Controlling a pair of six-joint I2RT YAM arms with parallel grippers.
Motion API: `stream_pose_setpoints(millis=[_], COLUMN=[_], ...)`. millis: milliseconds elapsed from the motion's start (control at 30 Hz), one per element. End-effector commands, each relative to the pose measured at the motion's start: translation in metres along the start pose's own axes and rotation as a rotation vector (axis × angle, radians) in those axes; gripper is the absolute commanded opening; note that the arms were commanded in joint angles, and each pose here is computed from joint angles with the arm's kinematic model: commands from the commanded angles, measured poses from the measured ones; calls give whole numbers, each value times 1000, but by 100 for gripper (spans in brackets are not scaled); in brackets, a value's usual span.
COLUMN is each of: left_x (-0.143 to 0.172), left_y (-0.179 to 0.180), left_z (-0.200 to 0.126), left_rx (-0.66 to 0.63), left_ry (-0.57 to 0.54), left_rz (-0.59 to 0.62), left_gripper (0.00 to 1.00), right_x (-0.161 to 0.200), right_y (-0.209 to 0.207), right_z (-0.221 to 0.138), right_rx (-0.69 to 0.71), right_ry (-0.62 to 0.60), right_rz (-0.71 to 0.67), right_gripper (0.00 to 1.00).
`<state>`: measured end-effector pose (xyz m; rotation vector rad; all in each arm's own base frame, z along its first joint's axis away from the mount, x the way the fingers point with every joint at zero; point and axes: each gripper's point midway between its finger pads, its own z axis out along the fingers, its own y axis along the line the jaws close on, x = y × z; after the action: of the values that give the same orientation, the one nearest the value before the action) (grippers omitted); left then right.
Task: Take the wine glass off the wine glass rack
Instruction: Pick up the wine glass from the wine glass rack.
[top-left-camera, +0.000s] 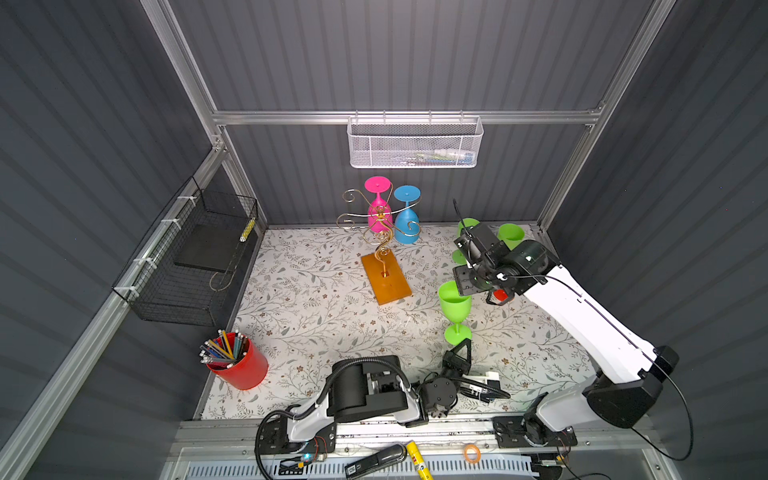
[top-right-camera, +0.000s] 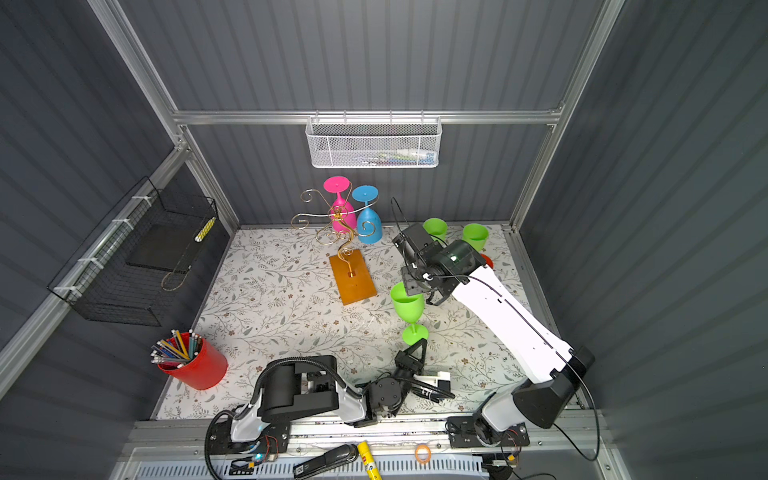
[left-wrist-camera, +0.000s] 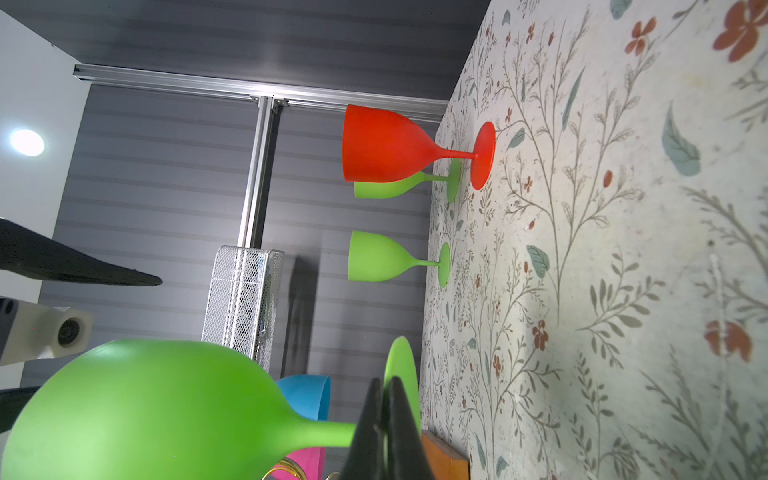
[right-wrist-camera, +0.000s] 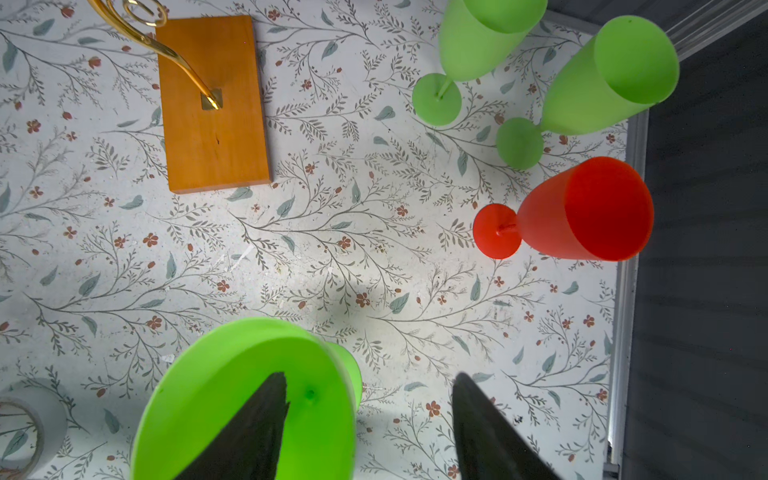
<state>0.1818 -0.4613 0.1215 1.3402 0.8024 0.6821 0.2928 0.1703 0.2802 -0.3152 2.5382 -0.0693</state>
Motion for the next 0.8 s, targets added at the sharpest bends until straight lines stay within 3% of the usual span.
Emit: stream_pose_setpoints(millis=[0,300,767], left_x=[4,10,21], left_y=[12,10,13], left_z=[7,13,24], left_rx=[-49,-52,-68], left_ry=[30,52,99], left_rz=[-53,-57,-84], left_gripper=[0,0,0], right_x=[1,9,8], right_y=[-3,6,17], right_z=[-2,11,19], right_rx=[32,33,11], right_ry=[25,83,99], right_rz=[-26,-47,-43], right_gripper=[59,46,12])
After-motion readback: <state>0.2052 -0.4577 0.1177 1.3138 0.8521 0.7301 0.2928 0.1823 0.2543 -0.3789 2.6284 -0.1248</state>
